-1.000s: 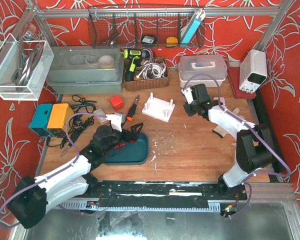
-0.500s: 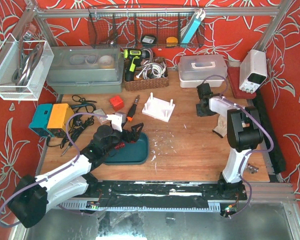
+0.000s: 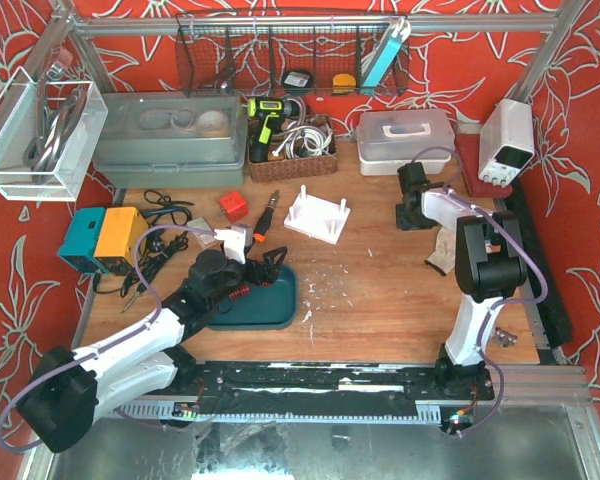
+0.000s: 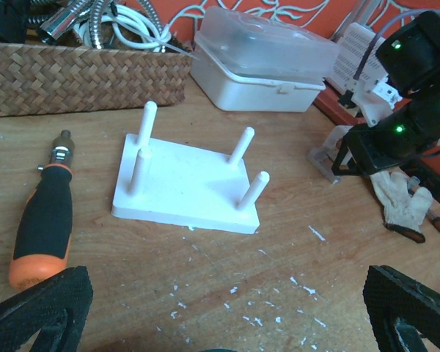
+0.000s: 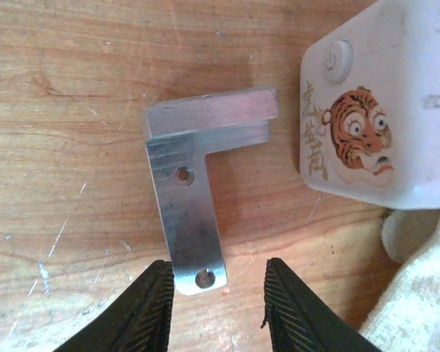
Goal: Install the large spring
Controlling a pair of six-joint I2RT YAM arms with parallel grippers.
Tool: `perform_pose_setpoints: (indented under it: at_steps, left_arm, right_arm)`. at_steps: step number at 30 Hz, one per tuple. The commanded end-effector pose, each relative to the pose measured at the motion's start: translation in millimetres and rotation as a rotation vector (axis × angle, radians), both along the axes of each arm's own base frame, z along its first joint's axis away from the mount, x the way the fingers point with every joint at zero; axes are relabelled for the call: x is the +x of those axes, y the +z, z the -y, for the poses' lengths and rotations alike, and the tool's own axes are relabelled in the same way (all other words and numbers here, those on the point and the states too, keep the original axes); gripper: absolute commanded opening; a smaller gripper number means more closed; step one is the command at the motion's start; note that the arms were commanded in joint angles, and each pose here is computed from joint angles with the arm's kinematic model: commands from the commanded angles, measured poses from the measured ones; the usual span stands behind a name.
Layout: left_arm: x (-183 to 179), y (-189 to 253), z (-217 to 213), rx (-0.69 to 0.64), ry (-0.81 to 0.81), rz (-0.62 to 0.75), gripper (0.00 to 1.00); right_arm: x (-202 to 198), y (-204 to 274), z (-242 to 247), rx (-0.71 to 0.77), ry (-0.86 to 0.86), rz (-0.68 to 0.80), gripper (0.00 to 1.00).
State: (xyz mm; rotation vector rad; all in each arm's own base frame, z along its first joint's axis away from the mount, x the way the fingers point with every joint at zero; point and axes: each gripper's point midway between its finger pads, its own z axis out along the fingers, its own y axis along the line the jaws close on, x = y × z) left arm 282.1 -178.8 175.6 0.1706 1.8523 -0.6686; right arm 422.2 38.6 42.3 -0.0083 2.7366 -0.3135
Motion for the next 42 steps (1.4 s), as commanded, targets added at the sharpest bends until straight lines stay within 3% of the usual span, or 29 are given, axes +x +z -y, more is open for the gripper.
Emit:
perform_pose_setpoints:
  at_steps: [1,9,13,16,24,27,29,31,35,38,42]
  left_arm:
    - [5.0,11.6,-0.8,-0.009,0.025,0.025,1.0]
    - [5.8,16.6,-12.3,-0.065,0.094,0.028,1.0]
    - [15.8,-0.1,-32.9,-0.106,0.256,-0.066,1.0]
    - [19.0,-14.0,-56.5,-0.162,0.444,-0.21,1.0]
    - [4.6,-0.4,-81.3,-0.261,0.619,-0.373,1.0]
    - [-8.9,-6.0,-82.3,-0.36,0.661,-0.487,0.89]
    - [-19.8,-15.5,-84.8,-0.387,0.71,-0.584,0.83]
    - [-28.8,-23.8,-90.8,-0.36,0.782,-0.669,0.8]
    - [-54.5,-36.5,-121.5,-0.183,1.036,-0.821,0.72]
    - [-54.3,-35.9,-131.9,-0.073,1.08,-0.806,0.7]
    - [-65.6,-55.7,-133.1,-0.031,1.086,-0.865,0.65]
  right_arm:
    - [-10.3,27.2,-0.6,0.036,-0.021,0.019,0.4]
    - [-43.7,83.9,-55.4,0.217,0.085,0.154,0.49]
    - [-78.9,103.9,-113.3,0.231,0.276,0.231,0.54]
    - [-98.6,113.7,-137.7,0.284,0.359,0.279,0.58]
    - [-121.4,107.0,-164.0,0.349,0.445,0.323,0.89]
    - [-121.0,105.3,-159.4,0.321,0.438,0.337,0.98]
    - [-120.4,106.4,-155.5,0.308,0.427,0.353,0.99]
    - [-119.8,109.1,-153.7,0.309,0.42,0.376,0.99]
    - [-121.8,111.2,-153.4,0.319,0.426,0.395,0.99]
    - [-122.9,112.8,-154.3,0.32,0.434,0.394,0.99]
    - [-124.0,113.5,-154.7,0.324,0.441,0.399,0.99]
